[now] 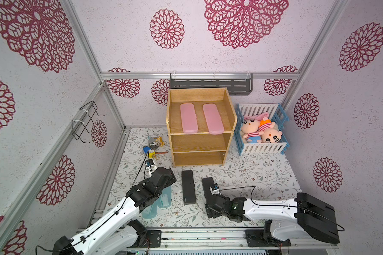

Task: Place the pencil cases on the shelf according to color
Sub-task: Pick up the pencil case from the center of the board, then place the pencil case on the shelf.

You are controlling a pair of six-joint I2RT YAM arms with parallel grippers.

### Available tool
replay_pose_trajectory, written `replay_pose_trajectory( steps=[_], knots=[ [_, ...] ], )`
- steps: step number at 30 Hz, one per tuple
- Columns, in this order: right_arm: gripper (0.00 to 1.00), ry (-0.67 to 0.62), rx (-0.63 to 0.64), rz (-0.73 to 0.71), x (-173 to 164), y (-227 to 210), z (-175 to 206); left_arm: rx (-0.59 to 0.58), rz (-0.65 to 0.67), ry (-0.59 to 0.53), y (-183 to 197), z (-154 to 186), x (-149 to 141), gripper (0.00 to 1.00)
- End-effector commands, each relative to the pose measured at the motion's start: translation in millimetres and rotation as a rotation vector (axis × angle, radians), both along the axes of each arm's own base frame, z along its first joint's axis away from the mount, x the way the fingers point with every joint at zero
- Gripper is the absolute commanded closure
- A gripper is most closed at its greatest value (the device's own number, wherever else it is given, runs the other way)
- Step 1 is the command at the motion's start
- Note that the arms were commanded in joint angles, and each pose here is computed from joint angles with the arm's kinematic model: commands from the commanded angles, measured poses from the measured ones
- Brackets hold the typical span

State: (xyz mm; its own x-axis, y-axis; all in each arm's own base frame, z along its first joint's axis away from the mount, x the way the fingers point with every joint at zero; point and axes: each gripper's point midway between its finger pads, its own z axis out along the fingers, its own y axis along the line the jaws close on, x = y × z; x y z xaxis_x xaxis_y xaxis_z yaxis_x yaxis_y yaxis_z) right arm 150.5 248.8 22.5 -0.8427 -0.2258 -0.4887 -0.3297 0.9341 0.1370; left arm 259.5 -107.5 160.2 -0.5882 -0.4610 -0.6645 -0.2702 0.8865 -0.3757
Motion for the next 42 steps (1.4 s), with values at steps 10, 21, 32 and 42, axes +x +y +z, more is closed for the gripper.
replay_pose_trajectory(
  steps=[10,21,32,42],
  knots=[
    [0.38,-0.013,-0.028,-0.118,-15.5,-28.0,-1.3,0.008,0.008,-0.013,3.9,5.4,-4.2,0.03],
    [0.37,-0.262,0.295,-0.156,12.5,-21.5,129.0,0.01,0.022,-0.028,7.0,7.0,-4.5,0.03],
    [0.36,-0.39,0.223,-0.18,82.8,0.1,177.8,0.017,0.016,-0.03,2.6,6.0,1.3,0.03],
    [0.36,-0.462,0.148,-0.271,168.9,8.9,192.4,0.024,-0.005,-0.021,-7.6,-3.6,10.4,0.03]
  ],
)
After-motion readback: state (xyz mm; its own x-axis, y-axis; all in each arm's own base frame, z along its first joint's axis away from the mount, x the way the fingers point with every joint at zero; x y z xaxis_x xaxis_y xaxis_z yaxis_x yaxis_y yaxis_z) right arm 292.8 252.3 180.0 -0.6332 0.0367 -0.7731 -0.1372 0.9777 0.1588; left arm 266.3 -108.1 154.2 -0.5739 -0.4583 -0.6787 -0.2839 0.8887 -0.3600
